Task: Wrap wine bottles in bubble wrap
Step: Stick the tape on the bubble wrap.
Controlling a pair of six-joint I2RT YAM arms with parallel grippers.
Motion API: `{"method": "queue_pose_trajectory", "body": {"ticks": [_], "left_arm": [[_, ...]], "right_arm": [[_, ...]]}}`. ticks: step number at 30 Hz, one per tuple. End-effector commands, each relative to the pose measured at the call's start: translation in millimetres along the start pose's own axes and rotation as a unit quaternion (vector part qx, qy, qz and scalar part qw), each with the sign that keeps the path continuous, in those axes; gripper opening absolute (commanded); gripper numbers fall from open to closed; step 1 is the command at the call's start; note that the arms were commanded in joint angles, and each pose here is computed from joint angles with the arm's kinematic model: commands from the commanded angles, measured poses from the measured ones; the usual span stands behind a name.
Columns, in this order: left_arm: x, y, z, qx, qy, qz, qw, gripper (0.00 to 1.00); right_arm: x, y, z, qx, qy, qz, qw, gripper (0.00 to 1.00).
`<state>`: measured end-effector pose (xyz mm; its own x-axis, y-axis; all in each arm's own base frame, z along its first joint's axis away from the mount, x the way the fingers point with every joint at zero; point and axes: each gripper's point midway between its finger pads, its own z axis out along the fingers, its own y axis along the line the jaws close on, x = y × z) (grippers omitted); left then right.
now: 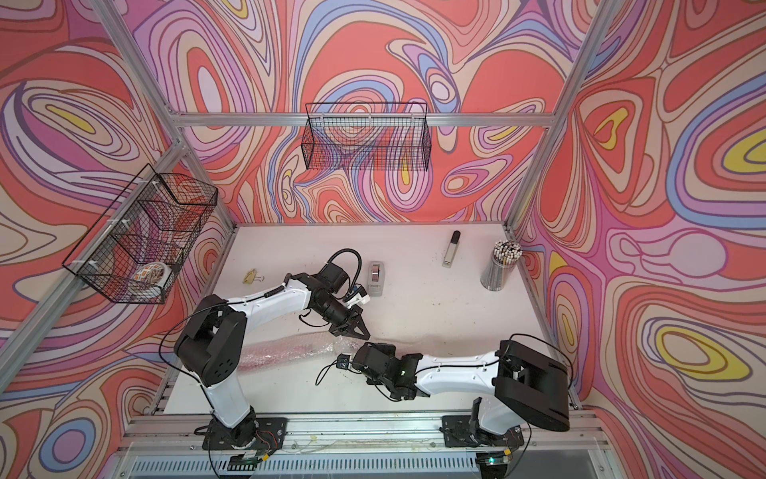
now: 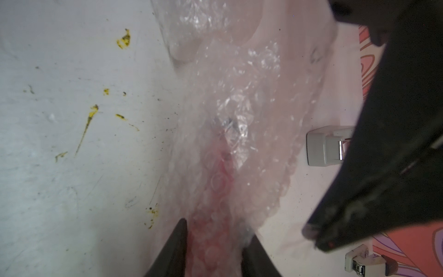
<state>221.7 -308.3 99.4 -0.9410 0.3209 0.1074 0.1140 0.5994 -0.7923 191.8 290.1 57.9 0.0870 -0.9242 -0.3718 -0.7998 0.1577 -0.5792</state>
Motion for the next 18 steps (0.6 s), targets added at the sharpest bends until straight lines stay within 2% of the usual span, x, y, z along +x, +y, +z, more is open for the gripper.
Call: {"method": "queue_pose_trajectory", "body": {"ticks": [1, 4, 11, 18], "left_arm": [[2, 0, 4, 0.013, 0.000, -0.003, 1.000, 0.00], [8, 10, 8, 0.003, 0.007, -0.011, 1.000, 0.00], [16, 28, 17, -0.007, 0.013, -0.029, 0.999, 0.00], [17, 32, 18, -0.010, 0.018, -0.028, 0.999, 0.00]], "right_arm": [[19, 9, 0, -0.010, 0.027, -0.017, 0.999, 0.37], [14, 7, -3, -0.008, 0.017, -0.007, 1.000, 0.41], [5, 0, -15, -0.007, -0.008, 0.021, 1.000, 0.61], [5, 11, -47, -0.064, -0.055, 0.046, 0.995, 0.81]]}}
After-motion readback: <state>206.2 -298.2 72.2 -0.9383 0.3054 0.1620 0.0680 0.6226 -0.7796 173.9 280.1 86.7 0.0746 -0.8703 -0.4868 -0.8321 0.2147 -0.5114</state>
